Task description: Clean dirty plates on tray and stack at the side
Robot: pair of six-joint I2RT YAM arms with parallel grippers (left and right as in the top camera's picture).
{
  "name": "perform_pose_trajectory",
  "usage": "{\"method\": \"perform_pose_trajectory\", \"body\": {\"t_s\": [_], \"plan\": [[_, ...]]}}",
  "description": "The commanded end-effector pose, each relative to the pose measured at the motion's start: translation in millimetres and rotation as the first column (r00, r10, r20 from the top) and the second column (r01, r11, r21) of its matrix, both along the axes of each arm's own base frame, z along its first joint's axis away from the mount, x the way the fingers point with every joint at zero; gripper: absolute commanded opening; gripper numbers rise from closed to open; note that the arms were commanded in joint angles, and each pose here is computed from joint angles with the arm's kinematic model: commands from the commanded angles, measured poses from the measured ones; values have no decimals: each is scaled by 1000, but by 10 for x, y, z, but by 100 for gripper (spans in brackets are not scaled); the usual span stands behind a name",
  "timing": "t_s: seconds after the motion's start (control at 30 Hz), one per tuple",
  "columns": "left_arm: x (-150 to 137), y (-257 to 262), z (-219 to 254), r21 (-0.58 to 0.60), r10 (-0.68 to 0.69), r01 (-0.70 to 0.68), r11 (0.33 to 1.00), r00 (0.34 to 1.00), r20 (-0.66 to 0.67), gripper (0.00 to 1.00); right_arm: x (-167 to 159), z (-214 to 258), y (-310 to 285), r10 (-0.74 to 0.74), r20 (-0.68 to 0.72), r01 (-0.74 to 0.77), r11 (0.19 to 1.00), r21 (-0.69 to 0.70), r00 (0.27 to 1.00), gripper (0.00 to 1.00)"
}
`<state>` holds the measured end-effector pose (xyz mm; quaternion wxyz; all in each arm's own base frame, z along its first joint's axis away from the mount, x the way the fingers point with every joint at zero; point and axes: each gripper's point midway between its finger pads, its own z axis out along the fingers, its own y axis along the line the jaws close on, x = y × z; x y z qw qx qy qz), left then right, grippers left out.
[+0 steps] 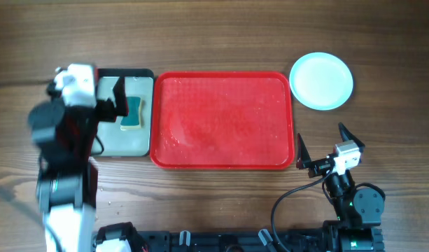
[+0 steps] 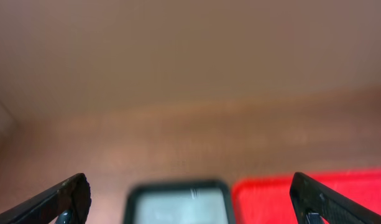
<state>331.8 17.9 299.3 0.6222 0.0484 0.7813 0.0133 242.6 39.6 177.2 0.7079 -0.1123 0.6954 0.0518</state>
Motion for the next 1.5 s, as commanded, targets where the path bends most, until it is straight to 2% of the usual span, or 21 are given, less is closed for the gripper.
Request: {"method": "perform_pose_trajectory", "body": {"t_s": [0.0, 0.1, 0.17, 0.33, 0.47, 0.57, 0.7, 0.8, 0.87, 0.97, 1.03, 1.17, 1.27, 1.33, 1.4, 1.47], "plan": [[-535, -81, 625, 31, -2, -4, 1000, 980, 201, 100, -3, 23, -15, -7, 16, 7, 1000, -18, 1000, 100], [-848, -127, 851, 45, -6, -7, 999, 957, 291, 100, -3, 23, -14, -7, 16, 7, 1000, -18, 1000, 100], [-961, -146, 880, 46, -8, -7, 999, 952, 307, 100, -3, 22, -14, -7, 15, 7, 1000, -18, 1000, 100], [-1361, -209, 572, 35, -7, -1, 999, 975, 224, 100, -3, 22, -14, -7, 15, 7, 1000, -18, 1000, 100], [-1807, -277, 486, 39, -9, -1, 999, 965, 261, 100, -3, 23, -14, -7, 16, 7, 1000, -18, 1000, 100], [-1985, -303, 384, 39, -9, -1, 999, 966, 258, 100, -3, 23, -14, -7, 16, 7, 1000, -19, 1000, 100], [-1872, -326, 228, 35, -34, 27, 999, 974, 226, 100, -3, 23, -14, -7, 16, 7, 1000, -18, 1000, 100], [-1680, -392, 342, 53, -90, 77, 996, 937, 336, 100, -3, 22, -15, -7, 15, 7, 1000, -18, 1000, 100], [-1557, -463, 495, 86, -141, 114, 990, 873, 468, 100, -3, 23, -14, -7, 16, 7, 1000, -18, 1000, 100], [-1456, -556, 561, 157, -209, 140, 978, 728, 653, 100, -3, 22, -15, -7, 16, 7, 1000, -19, 1000, 100], [-1361, -553, 350, 166, -213, 136, 977, 702, 680, 100, -3, 23, -15, -7, 16, 7, 1000, -19, 1000, 100], [-1194, -540, -71, 155, -210, 144, 977, 735, 645, 100, -3, 22, -15, -7, 15, 7, 1000, -19, 1000, 100], [-1076, -503, -325, 127, -190, 143, 982, 798, 572, 100, -3, 23, -15, -7, 16, 7, 1000, -19, 1000, 99], [-974, -392, -551, 82, -125, 97, 992, 862, 491, 100, -3, 23, -14, -7, 16, 7, 1000, -19, 1000, 99], [-897, -175, -783, -44, 19, -1, 999, 915, 402, 100, -3, 23, -14, -7, 16, 7, 1000, -19, 1000, 100], [-868, -10, -1010, -127, 128, -93, 988, 942, 311, 100, -3, 23, -14, -7, 16, 7, 1000, -19, 1000, 100]]}}
